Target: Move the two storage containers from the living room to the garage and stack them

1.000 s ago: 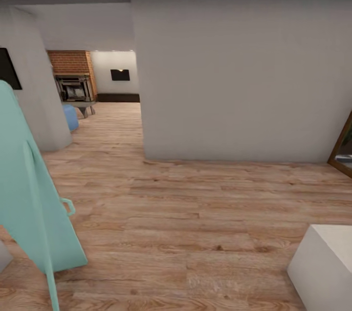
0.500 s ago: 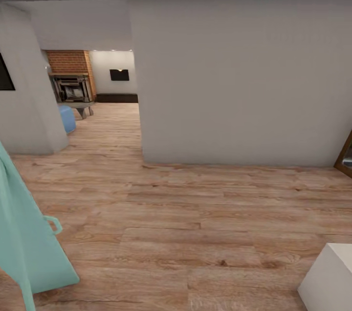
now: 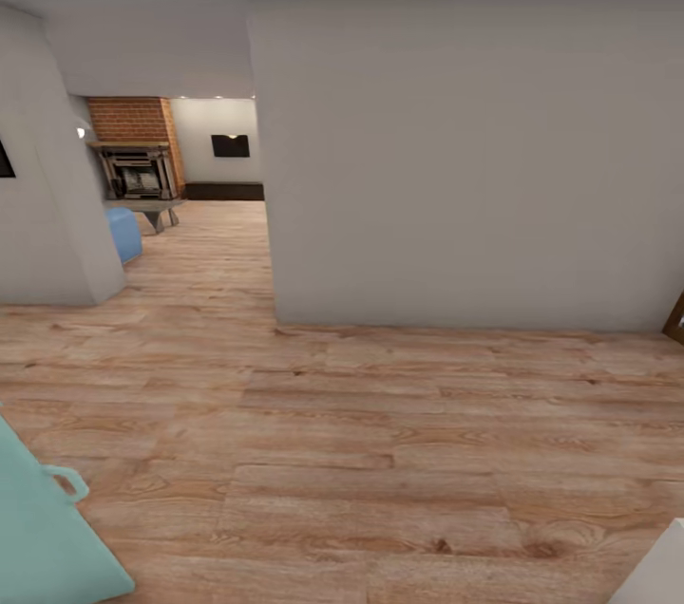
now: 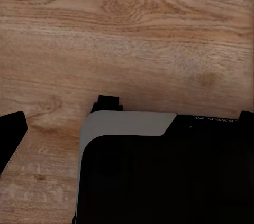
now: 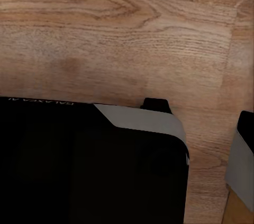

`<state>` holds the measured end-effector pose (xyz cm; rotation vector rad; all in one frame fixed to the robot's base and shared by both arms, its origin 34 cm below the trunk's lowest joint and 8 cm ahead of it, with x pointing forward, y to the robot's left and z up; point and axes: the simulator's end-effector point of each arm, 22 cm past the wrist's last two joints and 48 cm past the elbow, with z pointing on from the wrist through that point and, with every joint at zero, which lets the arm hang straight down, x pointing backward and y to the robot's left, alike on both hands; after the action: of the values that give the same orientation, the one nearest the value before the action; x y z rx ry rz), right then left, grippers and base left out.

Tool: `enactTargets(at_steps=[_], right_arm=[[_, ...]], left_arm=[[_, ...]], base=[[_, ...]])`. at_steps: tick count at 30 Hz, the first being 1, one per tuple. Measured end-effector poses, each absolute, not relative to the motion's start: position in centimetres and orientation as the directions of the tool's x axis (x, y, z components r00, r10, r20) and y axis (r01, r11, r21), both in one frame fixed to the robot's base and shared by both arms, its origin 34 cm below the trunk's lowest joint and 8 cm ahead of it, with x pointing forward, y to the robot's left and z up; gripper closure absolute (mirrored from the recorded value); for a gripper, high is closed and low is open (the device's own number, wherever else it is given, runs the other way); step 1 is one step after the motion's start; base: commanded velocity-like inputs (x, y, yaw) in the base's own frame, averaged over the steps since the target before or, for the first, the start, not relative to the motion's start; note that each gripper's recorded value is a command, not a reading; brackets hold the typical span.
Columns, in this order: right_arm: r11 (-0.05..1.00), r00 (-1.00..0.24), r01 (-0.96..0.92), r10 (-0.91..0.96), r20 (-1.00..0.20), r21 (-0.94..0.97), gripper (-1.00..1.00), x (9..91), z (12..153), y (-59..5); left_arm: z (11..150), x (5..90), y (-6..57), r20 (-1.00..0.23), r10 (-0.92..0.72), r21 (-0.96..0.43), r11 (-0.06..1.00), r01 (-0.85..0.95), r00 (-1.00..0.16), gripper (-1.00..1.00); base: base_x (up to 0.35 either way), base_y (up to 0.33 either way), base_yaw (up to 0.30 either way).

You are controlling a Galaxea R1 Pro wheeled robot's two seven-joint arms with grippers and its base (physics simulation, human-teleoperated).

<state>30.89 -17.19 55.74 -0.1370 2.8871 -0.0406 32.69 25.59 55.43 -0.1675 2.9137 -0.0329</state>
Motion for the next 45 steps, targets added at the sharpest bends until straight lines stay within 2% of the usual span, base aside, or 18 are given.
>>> enactTargets(at_steps=[45], right_arm=[[0.995,-0.964,-0.089,-0.096,-0.247,-0.039,-1.0,30.88,55.74,-17.18]], left_arm=[[55.43,32.69,25.59,-0.219,-0.116,-0.035,0.993,-0.111,-0.969,-1.0]], base=[[0.322,0.0,0.0]])
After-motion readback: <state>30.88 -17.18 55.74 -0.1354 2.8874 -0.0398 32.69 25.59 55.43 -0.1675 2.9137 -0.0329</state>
